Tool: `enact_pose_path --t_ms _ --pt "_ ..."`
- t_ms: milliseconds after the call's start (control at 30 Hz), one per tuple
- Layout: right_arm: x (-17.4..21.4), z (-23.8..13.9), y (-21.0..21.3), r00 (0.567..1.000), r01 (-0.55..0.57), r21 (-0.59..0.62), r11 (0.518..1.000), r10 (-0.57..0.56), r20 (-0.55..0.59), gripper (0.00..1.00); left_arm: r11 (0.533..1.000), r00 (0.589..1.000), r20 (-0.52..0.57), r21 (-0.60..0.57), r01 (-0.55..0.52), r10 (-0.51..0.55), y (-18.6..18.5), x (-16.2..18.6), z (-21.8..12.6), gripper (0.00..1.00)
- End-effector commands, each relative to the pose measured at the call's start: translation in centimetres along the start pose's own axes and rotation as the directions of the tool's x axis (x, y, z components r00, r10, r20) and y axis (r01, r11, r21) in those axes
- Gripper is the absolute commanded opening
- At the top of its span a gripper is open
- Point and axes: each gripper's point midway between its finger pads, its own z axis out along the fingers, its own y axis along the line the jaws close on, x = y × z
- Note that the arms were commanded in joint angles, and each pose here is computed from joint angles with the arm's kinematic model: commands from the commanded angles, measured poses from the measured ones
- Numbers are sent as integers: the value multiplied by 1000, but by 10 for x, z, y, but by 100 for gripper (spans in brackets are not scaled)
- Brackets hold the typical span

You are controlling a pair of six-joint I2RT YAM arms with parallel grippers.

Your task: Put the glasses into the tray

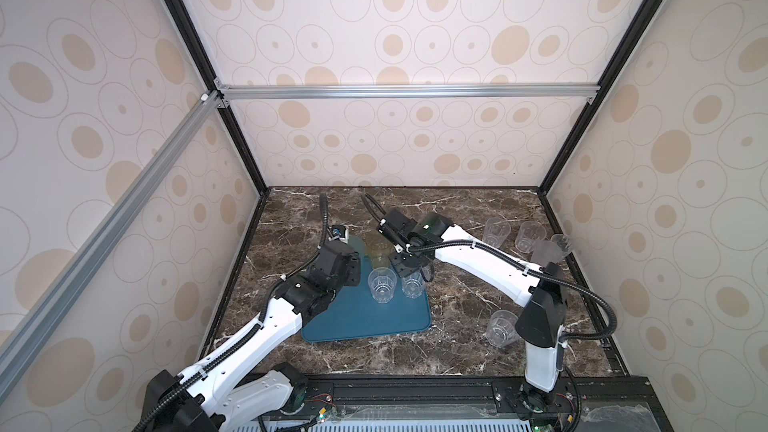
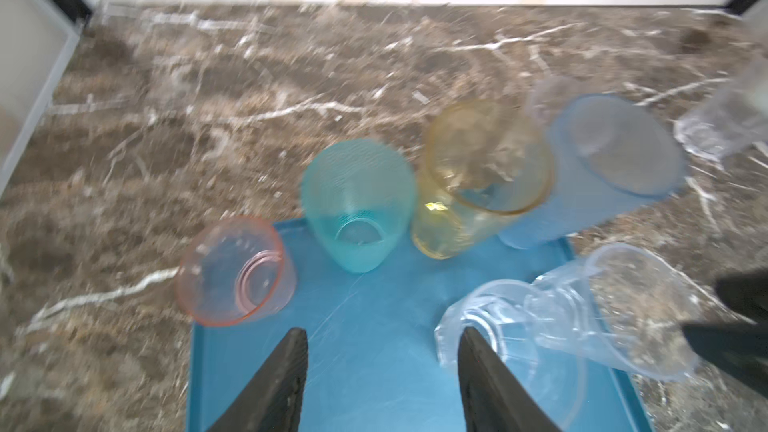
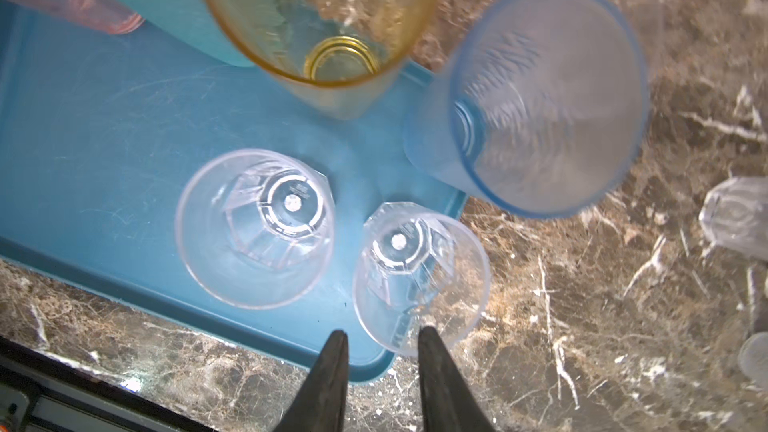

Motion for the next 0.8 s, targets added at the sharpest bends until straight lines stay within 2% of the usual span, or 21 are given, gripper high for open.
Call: enact_pose_path --t_ms 0,200,400,533,767 --pt "10 -9 -24 993 -120 2 993 120 8 32 998 989 137 17 -55 52 -25 -36 -14 58" --pt "41 -18 -73 962 -273 39 961 273 -1 33 980 972 187 114 -163 140 -84 -36 -16 59" --pt "83 -25 -114 927 -366 118 923 373 -35 35 944 952 223 210 -255 208 -145 -33 -11 60" --pt "103 -27 -139 902 -421 153 894 431 -34 37 906 942 213 282 -314 260 -189 -25 -4 61" --pt "111 -18 -185 846 -525 165 835 533 -7 38 818 929 140 441 -369 343 -260 12 7 61"
